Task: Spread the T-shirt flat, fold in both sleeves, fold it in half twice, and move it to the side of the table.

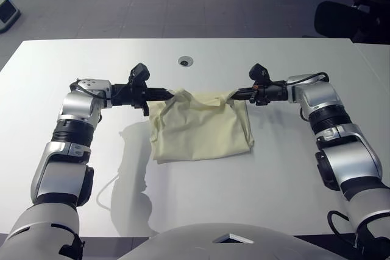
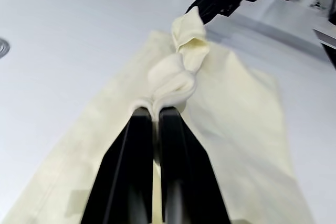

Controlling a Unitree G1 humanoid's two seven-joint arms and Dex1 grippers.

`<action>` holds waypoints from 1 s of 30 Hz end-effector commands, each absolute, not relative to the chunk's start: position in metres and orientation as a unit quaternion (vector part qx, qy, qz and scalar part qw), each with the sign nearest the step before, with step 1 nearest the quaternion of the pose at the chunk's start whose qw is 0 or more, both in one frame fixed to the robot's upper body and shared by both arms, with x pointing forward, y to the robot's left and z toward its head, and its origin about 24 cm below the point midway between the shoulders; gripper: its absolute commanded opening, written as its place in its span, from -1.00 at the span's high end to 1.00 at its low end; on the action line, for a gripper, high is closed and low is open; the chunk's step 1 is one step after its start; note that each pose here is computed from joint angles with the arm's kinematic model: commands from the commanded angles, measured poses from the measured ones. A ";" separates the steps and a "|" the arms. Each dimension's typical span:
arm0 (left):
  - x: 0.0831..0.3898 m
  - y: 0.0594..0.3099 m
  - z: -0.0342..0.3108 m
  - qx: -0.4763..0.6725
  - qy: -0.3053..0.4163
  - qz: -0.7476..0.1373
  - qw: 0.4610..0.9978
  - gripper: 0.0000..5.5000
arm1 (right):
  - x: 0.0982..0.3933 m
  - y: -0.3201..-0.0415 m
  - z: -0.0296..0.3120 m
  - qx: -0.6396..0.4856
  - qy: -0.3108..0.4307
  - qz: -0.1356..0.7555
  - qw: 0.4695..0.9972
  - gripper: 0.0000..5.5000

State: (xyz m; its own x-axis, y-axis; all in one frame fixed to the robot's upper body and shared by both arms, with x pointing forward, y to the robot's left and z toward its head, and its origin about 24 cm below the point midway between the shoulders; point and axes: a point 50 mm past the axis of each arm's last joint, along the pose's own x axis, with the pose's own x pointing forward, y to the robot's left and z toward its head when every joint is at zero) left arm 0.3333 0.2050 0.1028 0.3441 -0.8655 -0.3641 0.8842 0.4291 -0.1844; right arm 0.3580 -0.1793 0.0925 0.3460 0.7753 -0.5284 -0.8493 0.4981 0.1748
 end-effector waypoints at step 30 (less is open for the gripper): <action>0.383 0.213 0.113 0.014 0.119 -0.272 0.955 0.37 | 0.393 -0.190 0.102 -0.023 0.163 0.236 0.958 0.40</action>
State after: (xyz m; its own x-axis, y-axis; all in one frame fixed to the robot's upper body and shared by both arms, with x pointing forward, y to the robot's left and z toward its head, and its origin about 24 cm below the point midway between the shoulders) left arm 0.3789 0.2090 0.1050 0.7822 -0.5638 -0.2652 0.5712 0.8189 -0.0562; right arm 0.3895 -0.1927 0.0961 0.8099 0.4614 -0.3622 -0.4857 0.8737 0.0271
